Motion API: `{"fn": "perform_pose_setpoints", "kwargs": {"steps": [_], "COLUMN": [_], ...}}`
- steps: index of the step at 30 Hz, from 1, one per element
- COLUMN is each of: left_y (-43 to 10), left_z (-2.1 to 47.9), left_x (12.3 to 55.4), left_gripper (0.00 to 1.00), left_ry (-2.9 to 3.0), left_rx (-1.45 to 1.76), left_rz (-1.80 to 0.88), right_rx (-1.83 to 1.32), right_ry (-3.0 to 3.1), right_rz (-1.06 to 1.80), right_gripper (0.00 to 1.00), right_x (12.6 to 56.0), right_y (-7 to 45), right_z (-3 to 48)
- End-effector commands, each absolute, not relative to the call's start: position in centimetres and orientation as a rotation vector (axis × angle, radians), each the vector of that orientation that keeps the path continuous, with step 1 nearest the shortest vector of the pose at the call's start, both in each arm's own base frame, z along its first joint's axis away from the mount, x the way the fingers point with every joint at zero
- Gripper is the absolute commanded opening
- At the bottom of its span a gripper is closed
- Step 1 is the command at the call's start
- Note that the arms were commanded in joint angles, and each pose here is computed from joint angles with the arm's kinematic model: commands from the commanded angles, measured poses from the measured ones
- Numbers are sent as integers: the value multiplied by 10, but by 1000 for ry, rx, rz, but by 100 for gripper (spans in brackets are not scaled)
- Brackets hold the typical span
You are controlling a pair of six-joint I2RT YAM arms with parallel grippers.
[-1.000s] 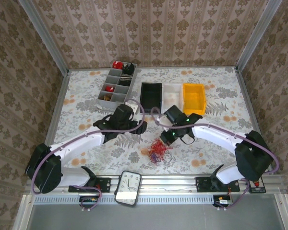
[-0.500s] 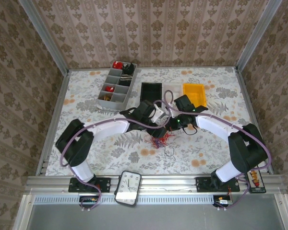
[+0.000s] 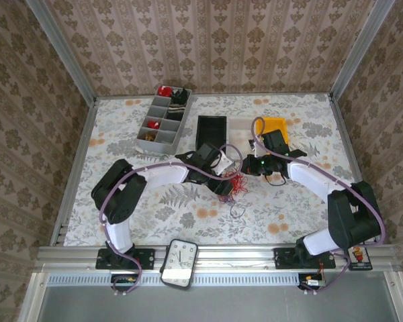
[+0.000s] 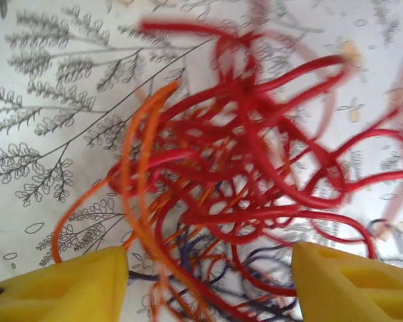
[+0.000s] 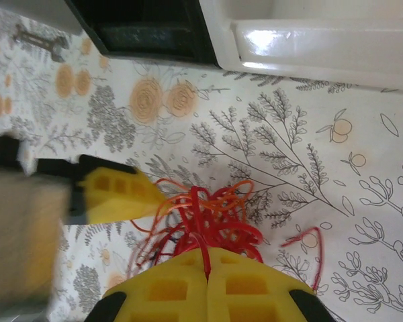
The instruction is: Untangle the cables
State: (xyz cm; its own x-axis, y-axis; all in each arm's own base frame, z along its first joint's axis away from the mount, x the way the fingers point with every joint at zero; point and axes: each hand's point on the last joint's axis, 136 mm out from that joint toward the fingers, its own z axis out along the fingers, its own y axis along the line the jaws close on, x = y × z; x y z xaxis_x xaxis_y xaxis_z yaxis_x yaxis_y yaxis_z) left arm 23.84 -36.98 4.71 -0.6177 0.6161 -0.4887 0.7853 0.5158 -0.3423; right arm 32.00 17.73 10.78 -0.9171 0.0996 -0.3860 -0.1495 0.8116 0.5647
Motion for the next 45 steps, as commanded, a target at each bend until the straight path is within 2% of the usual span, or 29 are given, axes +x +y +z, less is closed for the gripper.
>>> {"fn": "perform_pose_setpoints", "kwargs": {"steps": [1, 3, 5, 7, 9, 16, 23, 30, 45], "left_y": [-370, -371, -369, -368, -365, -338, -299, -266, -195], "left_z": [31, 20, 10, 3, -1, -8, -9, -14, -22], "left_x": [245, 246, 246, 247, 246, 255, 264, 260, 266], "left_gripper": [60, 49, 27, 12, 0, 0, 0, 0, 0], "left_ry": [2499, 2525, 2549, 2567, 2577, 2618, 2659, 2697, 2784], "left_rx": [1173, 1179, 1174, 1162, 1153, 1011, 810, 728, 390], "left_rz": [-742, -723, -709, -699, -688, -602, -534, -409, -163], "right_rx": [-20, -18, 5, 42, 103, 411, 706, 873, 1117], "right_ry": [2480, 2452, 2429, 2404, 2363, 2188, 2037, 2003, 2007], "right_rz": [937, 940, 930, 915, 869, 577, 273, 134, -122], "right_gripper": [0, 0, 0, 0, 0, 0, 0, 0, 0], "right_x": [324, 324, 326, 328, 332, 341, 323, 309, 273], "right_y": [179, 177, 172, 165, 153, 79, -1, -46, -108], "right_z": [140, 150, 158, 165, 174, 202, 220, 217, 199]}}
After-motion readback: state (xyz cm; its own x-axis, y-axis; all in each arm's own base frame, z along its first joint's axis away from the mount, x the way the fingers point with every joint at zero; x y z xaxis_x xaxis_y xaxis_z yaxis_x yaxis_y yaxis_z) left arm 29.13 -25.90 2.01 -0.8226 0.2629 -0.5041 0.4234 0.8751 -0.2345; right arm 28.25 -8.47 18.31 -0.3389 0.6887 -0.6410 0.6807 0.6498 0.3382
